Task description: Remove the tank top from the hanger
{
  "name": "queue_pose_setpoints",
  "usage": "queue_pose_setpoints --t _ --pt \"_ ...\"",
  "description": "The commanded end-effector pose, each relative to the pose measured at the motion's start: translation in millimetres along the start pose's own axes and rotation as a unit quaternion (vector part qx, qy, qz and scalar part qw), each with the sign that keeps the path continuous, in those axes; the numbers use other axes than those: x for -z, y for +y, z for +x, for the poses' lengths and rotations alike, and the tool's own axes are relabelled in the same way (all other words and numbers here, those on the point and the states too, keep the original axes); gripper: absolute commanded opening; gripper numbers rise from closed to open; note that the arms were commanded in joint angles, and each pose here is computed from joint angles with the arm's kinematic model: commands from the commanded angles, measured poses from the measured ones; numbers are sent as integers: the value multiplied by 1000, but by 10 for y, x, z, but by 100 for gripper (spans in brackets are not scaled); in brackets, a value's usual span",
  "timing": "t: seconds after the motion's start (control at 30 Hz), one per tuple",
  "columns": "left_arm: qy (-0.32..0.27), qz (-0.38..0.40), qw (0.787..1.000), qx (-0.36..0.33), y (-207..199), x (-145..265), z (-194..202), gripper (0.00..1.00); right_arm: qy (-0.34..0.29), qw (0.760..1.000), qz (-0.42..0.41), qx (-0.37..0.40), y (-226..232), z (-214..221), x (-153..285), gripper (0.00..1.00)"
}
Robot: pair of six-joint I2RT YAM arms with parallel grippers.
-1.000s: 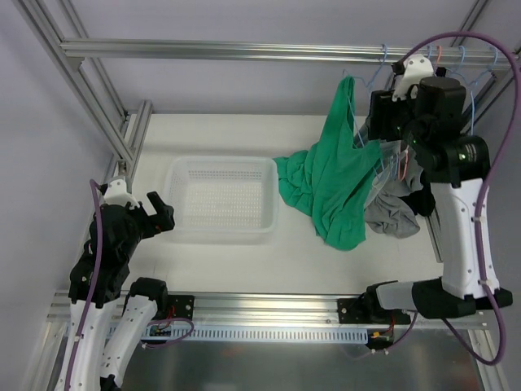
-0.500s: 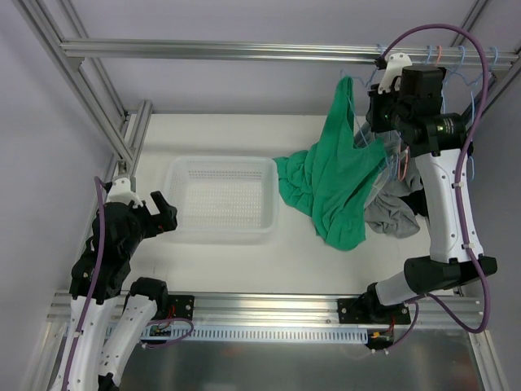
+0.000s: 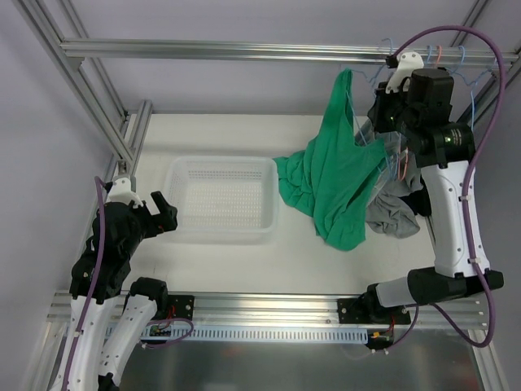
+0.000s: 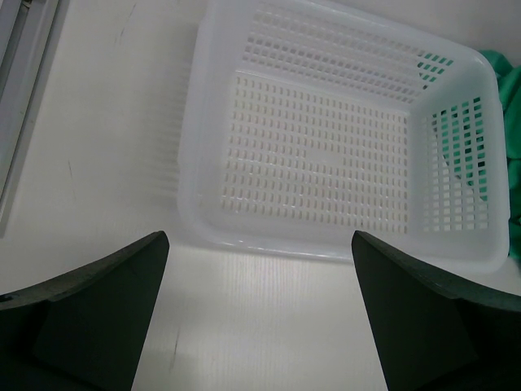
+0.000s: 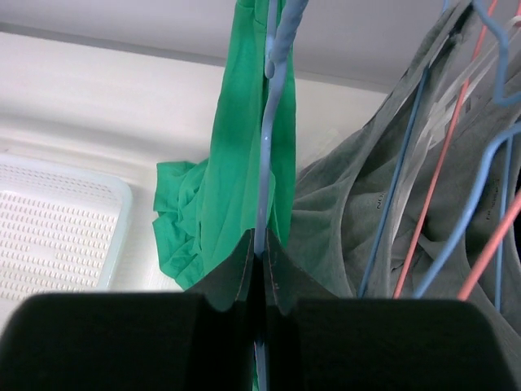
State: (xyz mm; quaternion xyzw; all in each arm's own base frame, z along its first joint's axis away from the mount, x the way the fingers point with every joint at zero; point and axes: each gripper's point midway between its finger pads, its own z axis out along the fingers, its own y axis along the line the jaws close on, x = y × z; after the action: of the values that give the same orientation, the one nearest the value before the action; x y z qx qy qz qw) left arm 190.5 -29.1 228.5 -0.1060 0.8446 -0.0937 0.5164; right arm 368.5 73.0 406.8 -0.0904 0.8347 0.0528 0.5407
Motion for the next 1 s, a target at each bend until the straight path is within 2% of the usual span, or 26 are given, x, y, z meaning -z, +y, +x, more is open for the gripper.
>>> queue_pose_setpoints --t 0.0,0.13,0.4,0.57,0.67,0.7,0.73,0.8,0.9,0.97 --pt "-4 22 1000 -1 -98 -36 -39 99 -107 994 7 -11 -26 -471 352 0" --pt "-2 24 1000 -2 -106 -41 -32 99 -115 993 -5 -15 18 -449 482 0" --pt "-5 38 999 -6 -157 -13 -60 99 -107 991 -66 -37 263 -26 855 0" --pt "10 119 993 -18 -462 47 -96 99 -130 985 -105 -45 415 260 1416 0" --pt "30 222 975 -4 -879 160 -195 99 -111 985 -120 -53 482 552 1581 0" --pt "39 273 961 1 -1063 257 -227 99 -121 983 -127 -52 510 610 1735 0" --pt "38 297 954 6 -1167 298 -290 99 -107 984 -132 -56 531 741 1771 0" --pt "23 360 932 27 -1442 397 -535 99 -119 981 -139 -57 563 845 1962 0" --pt "9 421 906 31 -1802 538 -800 99 -120 980 -150 -58 605 1034 2191 0" --pt "-19 410 912 19 -1977 496 -1009 99 -113 981 -149 -60 607 1152 2291 0"
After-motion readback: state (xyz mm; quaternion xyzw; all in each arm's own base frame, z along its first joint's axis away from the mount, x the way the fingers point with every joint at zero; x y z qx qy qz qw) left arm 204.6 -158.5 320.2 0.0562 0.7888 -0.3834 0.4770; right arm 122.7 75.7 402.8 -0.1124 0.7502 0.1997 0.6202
